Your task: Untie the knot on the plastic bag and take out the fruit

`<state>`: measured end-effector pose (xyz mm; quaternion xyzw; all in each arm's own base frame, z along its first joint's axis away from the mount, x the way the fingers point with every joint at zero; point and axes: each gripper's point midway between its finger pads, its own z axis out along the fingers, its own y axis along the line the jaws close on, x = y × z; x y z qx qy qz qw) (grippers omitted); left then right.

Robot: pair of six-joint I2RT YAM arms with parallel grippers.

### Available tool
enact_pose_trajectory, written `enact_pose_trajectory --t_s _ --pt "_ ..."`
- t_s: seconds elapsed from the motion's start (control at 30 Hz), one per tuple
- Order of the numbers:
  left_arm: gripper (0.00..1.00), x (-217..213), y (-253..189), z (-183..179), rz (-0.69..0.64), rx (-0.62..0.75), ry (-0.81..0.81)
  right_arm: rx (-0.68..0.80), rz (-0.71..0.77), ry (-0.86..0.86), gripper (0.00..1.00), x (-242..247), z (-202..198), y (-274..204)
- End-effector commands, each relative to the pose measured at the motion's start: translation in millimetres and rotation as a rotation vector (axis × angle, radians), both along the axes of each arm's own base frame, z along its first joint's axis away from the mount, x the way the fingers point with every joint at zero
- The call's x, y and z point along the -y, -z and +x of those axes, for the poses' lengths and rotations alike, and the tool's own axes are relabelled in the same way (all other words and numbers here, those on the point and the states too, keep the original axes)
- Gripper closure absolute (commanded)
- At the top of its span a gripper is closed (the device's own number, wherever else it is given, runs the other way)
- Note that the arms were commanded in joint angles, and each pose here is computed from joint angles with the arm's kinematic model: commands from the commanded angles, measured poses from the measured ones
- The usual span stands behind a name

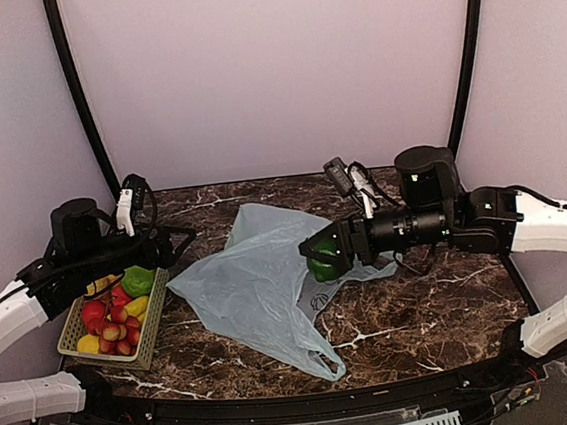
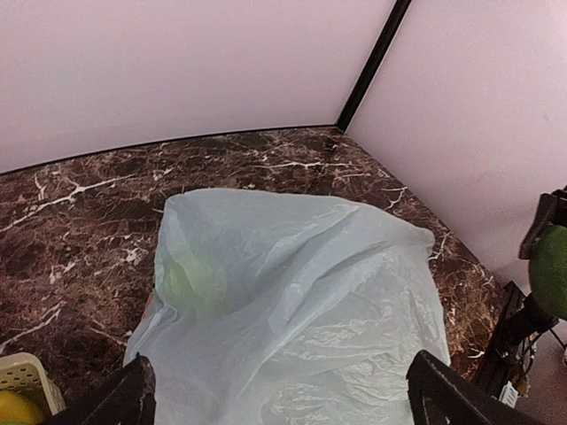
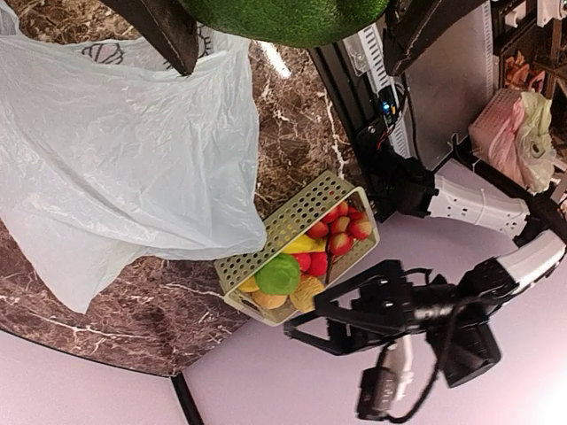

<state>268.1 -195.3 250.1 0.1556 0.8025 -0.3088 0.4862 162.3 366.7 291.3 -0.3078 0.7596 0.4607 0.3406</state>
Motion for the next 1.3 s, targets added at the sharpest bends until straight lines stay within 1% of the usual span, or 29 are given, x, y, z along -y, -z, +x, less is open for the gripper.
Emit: enact_pose_trajectory --t_s 0.0,0.1,0.13,0.17,0.23,0.37,0.53,0.7,0.93,1.0,1.17,1.27 --pt "0.01 13.7 -21.6 -25.2 -0.037 0.037 0.091 0.081 0.051 0.109 0.83 -9.5 28.9 -23.7" --pt "0.01 51.1 -35.0 -51.6 -0.127 0.021 0.242 0.092 0.054 0.12 0.83 -18.9 35.7 -28.7" --pt "0.01 59.1 -42.6 -55.4 -0.15 0.043 0.269 0.096 0.058 0.125 0.83 -22.0 37.2 -30.9" --pt "0.01 73.9 -48.5 -65.0 -0.166 0.057 0.321 0.097 0.069 0.13 0.82 -25.3 38.3 -34.5" --pt "0.01 93.1 -54.8 -75.6 -0.174 0.076 0.375 0.092 0.096 0.138 0.82 -30.3 40.3 -39.8" --pt "0.01 127.1 -67.7 -89.0 -0.208 0.113 0.459 0.072 0.147 0.135 0.81 -42.1 40.8 -47.7" --pt "0.01 160.1 -74.3 -96.6 -0.239 0.143 0.523 0.066 0.148 0.136 0.81 -51.6 39.6 -48.3" --pt "0.01 173.8 -76.8 -93.4 -0.24 0.185 0.525 0.058 0.156 0.129 0.8 -53.6 37.0 -49.9" --pt "0.01 181.8 -69.4 -83.7 -0.213 0.173 0.492 0.052 0.164 0.122 0.8 -54.3 35.1 -51.5" --pt "0.03 181.8 -67.5 -80.8 -0.203 0.168 0.477 0.051 0.168 0.118 0.8 -54.8 34.4 -51.9" --pt "0.15 183.5 -65.3 -78.2 -0.188 0.162 0.47 0.051 0.173 0.116 0.8 -54.5 33.4 -52.8" --pt "0.18 184.8 -66.0 -79.1 -0.192 0.163 0.477 0.05 0.172 0.118 0.8 -54.2 33.8 -52.7"
